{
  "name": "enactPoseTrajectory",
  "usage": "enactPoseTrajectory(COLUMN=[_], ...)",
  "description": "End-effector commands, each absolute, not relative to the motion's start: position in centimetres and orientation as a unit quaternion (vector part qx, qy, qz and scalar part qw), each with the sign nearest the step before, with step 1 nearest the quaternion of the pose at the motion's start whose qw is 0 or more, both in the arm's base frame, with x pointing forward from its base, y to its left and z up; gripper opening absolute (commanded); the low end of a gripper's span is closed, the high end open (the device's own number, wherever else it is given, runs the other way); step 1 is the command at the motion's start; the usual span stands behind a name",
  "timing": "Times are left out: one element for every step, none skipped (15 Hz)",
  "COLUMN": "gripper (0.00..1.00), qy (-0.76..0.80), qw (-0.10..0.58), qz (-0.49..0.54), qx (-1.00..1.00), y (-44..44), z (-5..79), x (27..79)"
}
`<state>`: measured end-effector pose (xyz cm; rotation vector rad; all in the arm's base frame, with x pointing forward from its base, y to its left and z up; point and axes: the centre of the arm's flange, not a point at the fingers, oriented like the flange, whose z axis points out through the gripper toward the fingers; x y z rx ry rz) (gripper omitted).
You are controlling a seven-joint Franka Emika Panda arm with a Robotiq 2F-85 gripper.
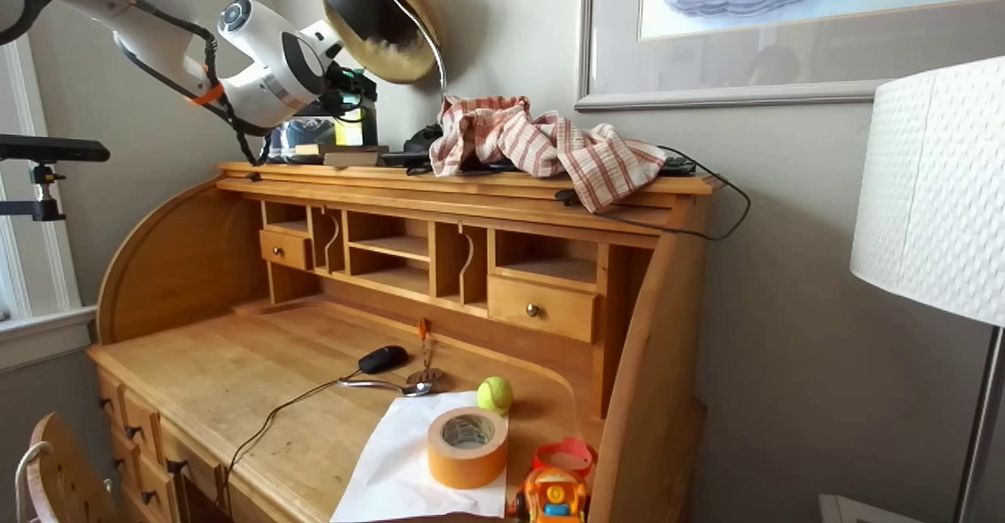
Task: Put the box of crayons on top
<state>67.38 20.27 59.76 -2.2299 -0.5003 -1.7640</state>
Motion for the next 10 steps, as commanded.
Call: enactPoseTrajectory(gripper=[1.0, 1.0, 1.0, 1.0, 1.0, 1.0, 1.0, 1.0, 1.0, 1.0], qy=[-0.157, -0.157, -0.157, -0.158, -0.158, -0.158, -0.15, -0.144, -0.139, -0.136], qw=[0.127, 0.127, 0.124, 0.122, 0.122, 0.12, 0.118, 0.113, 0.108, 0.103], qz=[-0.607, -0.606, -0.606, -0.606, -0.607, -0.608, -0.61, -0.614, -0.62, -0.625], qx=[-0.769, -0.769, -0.77, -0.77, -0.769, -0.769, -0.769, -0.767, -0.765, -0.762], y=[20.2, 20.2, 20.3, 20.4, 20.5, 20.6, 20.4, 20.2, 20.1, 19.9], z=[60.4, 60.6, 60.9, 61.1, 61.3, 61.5, 61.7, 62.1, 62.5, 63.1], x=[66.0, 65.9, 65.6, 65.2, 64.8, 64.1, 63.5, 63.1, 62.3, 61.7])
